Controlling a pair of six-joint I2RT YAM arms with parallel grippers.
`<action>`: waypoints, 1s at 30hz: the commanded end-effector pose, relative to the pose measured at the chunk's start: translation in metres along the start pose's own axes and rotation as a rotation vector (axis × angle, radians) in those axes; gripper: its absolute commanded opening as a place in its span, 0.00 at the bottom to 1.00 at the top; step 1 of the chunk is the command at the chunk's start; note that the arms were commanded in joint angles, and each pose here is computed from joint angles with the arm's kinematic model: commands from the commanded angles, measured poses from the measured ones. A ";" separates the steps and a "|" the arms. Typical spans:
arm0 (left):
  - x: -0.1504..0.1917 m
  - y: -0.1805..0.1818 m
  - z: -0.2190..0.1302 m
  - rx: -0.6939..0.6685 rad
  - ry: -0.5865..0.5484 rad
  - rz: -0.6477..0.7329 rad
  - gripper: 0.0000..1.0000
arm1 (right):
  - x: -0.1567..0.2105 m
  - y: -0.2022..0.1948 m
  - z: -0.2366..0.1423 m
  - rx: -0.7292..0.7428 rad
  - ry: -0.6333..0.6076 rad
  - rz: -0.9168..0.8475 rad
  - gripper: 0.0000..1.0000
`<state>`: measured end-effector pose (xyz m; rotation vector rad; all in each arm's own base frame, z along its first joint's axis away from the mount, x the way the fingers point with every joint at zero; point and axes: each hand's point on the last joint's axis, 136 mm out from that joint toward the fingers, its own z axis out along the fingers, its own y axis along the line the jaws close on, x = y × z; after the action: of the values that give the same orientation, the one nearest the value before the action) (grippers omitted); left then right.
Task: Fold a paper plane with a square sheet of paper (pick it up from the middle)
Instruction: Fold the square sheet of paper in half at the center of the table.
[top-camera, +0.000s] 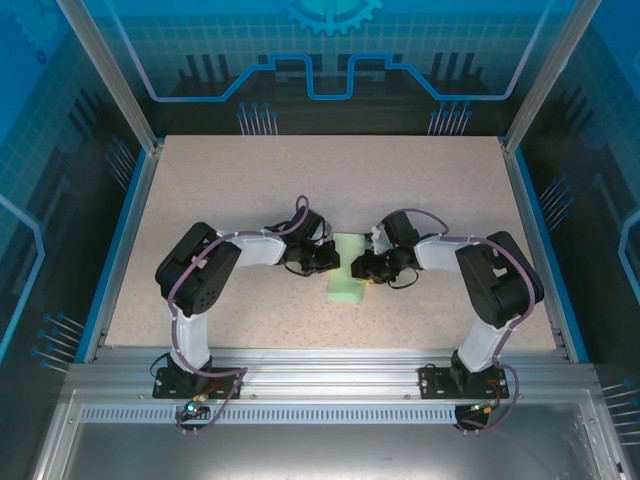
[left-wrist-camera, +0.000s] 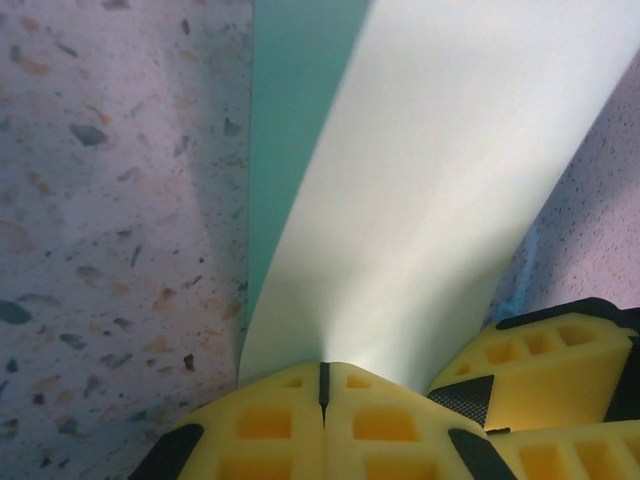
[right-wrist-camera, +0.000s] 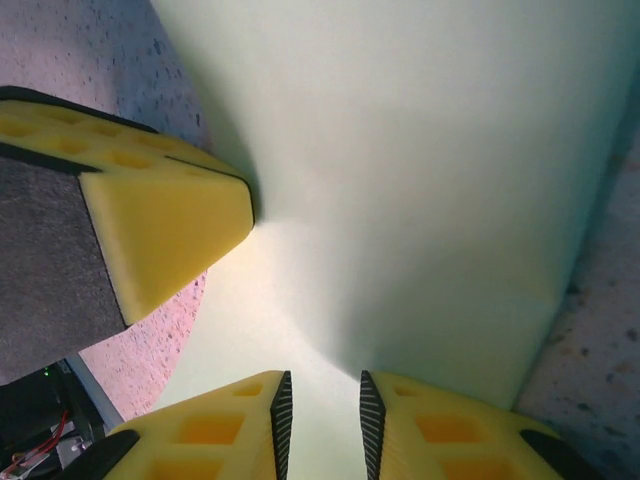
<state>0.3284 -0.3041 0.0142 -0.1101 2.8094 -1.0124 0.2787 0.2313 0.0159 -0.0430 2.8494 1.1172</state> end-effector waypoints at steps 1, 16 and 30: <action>0.017 0.023 0.012 -0.084 0.064 -0.012 0.00 | 0.014 -0.015 0.007 0.040 0.041 0.021 0.27; 0.017 0.020 0.009 -0.079 0.066 -0.006 0.00 | 0.036 0.009 0.008 -0.007 0.038 -0.036 0.28; 0.018 0.020 0.007 -0.082 0.066 0.000 0.00 | 0.043 0.018 -0.003 -0.066 0.011 -0.040 0.29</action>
<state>0.3283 -0.3044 0.0147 -0.0844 2.8124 -1.0037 0.2446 0.2416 0.0200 -0.0992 2.8084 1.1866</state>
